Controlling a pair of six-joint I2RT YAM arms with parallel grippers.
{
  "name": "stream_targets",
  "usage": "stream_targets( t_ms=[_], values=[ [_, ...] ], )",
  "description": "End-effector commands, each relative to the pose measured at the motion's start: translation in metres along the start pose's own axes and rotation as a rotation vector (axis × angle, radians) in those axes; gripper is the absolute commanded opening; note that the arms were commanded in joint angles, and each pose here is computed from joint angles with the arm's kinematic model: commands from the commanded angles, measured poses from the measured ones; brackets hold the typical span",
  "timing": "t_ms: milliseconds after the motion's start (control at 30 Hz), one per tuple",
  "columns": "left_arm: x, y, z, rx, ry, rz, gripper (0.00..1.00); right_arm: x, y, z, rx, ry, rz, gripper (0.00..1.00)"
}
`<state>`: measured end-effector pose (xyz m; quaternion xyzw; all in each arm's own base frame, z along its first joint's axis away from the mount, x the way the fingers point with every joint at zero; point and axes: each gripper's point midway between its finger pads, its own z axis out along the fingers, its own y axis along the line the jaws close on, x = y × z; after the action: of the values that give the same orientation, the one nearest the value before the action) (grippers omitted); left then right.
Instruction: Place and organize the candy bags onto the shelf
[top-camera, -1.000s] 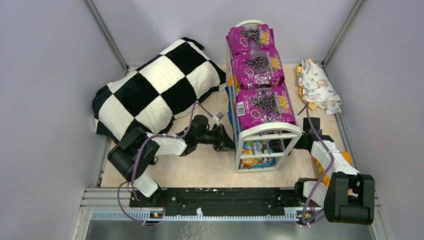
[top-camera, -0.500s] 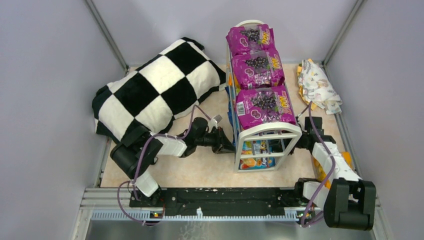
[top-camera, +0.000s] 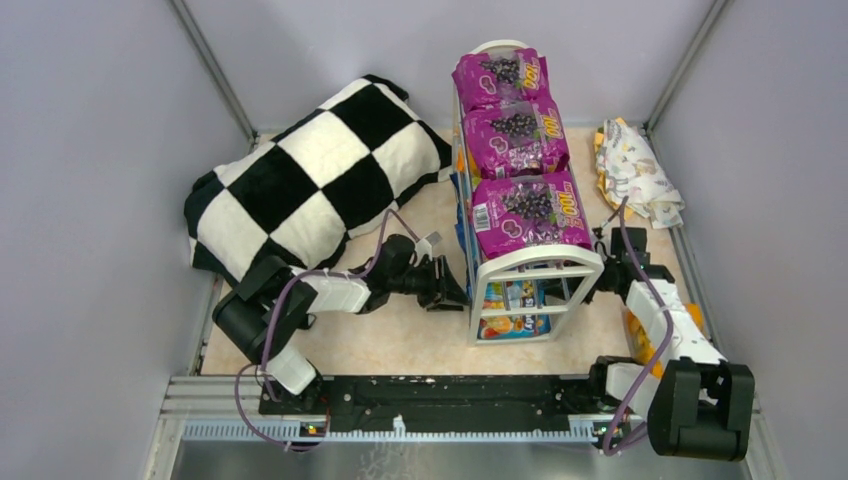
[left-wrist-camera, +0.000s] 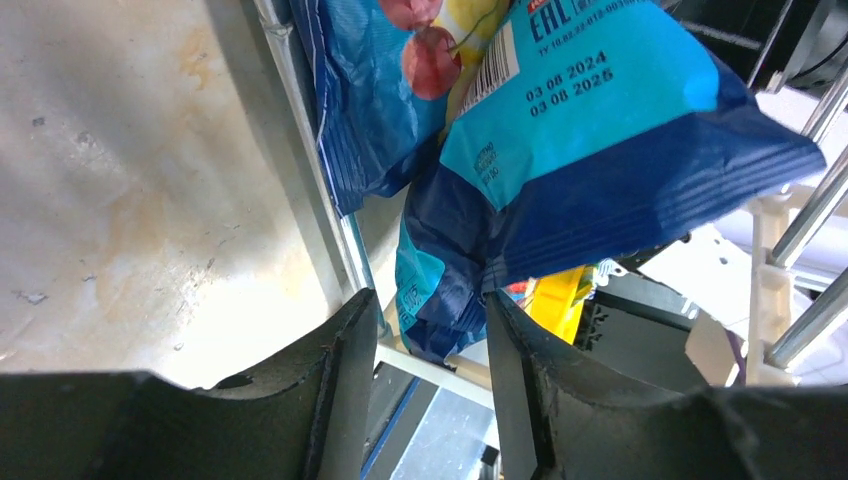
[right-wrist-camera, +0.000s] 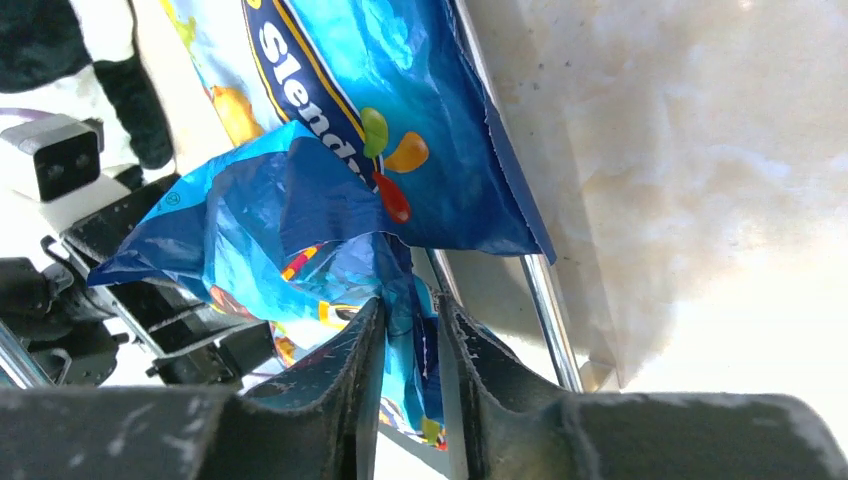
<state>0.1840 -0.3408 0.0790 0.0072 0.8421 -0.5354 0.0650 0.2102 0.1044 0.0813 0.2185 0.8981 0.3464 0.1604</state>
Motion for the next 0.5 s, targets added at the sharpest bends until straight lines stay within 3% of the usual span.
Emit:
stream_targets(
  t_ms=[0, 100, 200, 467],
  values=[
    [-0.006, -0.008, -0.009, -0.020, -0.029, 0.087, 0.52, -0.029, 0.004, -0.013, 0.071, -0.116, -0.069, 0.24],
    [-0.013, -0.011, -0.015, -0.048, -0.069, 0.136, 0.55, -0.035, 0.017, -0.023, 0.048, -0.140, -0.087, 0.24],
    [-0.024, -0.009, -0.027, -0.104, -0.133, 0.202, 0.62, -0.055, 0.019, -0.047, 0.143, -0.247, -0.151, 0.27],
    [-0.056, -0.011, -0.078, -0.282, -0.290, 0.336, 0.71, -0.097, 0.011, -0.116, 0.422, -0.515, -0.185, 0.88]
  ],
)
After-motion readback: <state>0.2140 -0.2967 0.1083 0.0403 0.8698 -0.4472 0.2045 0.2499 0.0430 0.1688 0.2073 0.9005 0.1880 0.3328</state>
